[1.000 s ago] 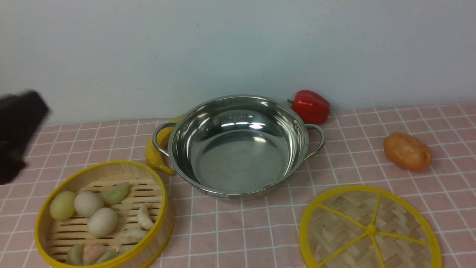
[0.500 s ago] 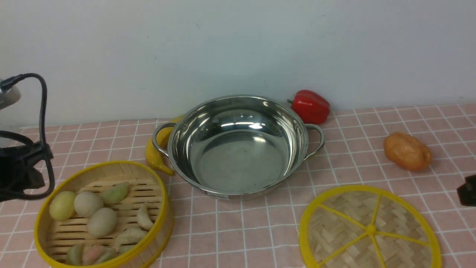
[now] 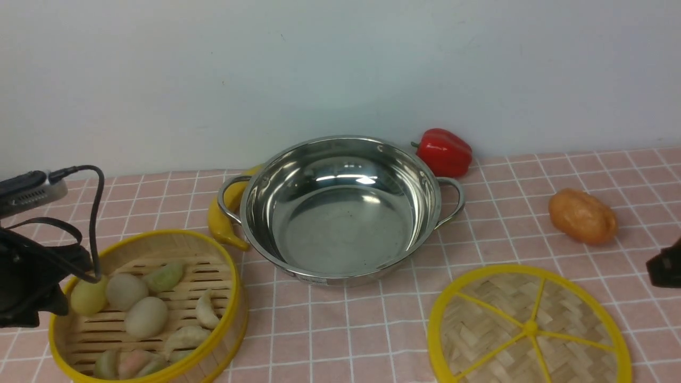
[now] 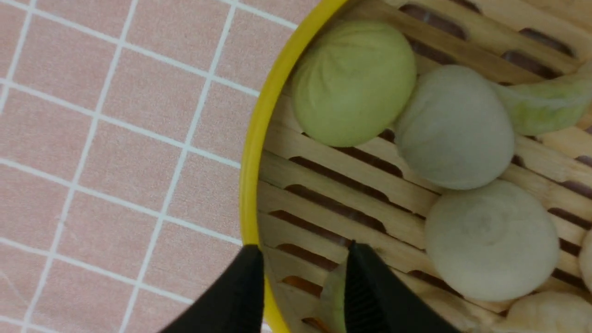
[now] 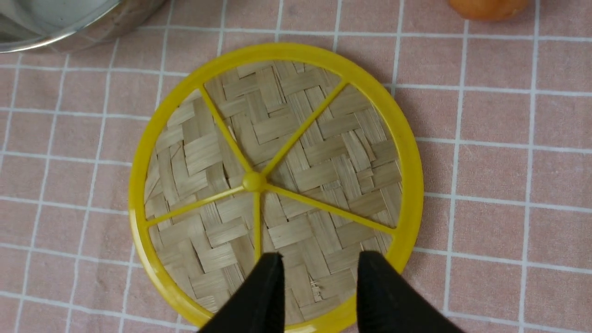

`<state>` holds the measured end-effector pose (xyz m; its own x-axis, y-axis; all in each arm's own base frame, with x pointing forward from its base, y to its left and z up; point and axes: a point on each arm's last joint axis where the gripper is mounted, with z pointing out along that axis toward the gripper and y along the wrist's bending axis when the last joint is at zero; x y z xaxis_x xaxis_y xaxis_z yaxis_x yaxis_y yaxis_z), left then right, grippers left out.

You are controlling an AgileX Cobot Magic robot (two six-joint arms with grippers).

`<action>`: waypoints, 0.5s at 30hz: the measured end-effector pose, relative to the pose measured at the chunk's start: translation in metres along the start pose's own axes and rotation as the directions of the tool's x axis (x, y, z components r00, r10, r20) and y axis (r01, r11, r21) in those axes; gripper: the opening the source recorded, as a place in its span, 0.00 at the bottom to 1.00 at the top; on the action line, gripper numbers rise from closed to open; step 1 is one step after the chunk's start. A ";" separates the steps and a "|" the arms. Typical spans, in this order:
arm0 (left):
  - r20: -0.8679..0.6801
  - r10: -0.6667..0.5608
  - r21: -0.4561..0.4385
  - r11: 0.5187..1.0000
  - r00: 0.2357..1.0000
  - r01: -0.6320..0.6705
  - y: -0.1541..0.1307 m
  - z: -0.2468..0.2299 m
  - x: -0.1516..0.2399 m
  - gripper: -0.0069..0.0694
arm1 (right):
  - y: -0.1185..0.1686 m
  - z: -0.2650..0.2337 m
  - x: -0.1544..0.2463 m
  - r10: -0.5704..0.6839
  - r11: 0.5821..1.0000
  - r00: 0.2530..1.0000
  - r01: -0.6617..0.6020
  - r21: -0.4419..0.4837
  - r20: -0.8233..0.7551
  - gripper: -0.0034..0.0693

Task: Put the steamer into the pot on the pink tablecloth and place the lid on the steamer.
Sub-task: 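Grasp the rim of the steamer basket holding the buns with the left gripper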

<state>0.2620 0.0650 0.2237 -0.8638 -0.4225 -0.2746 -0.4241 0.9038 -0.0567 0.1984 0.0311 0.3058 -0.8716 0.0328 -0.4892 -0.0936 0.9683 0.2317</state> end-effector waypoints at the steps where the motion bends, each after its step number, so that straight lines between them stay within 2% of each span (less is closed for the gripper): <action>1: -0.009 0.007 -0.010 1.000 1.000 -0.007 0.001 0.003 0.000 0.41 | 0.000 0.000 0.000 0.000 1.000 1.000 0.000 -0.001 0.000 0.38; 15: -0.072 0.027 -0.084 0.996 0.997 -0.033 0.005 0.042 -0.007 0.41 | 0.003 0.000 -0.001 -0.003 1.000 1.000 0.003 -0.029 0.005 0.38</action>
<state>0.2769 0.0753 0.1852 -0.8924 -0.4016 -0.2058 -0.4165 0.9085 0.0333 0.1985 0.0337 0.3068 -0.8690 0.0309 -0.4939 -0.1105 0.9607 0.2545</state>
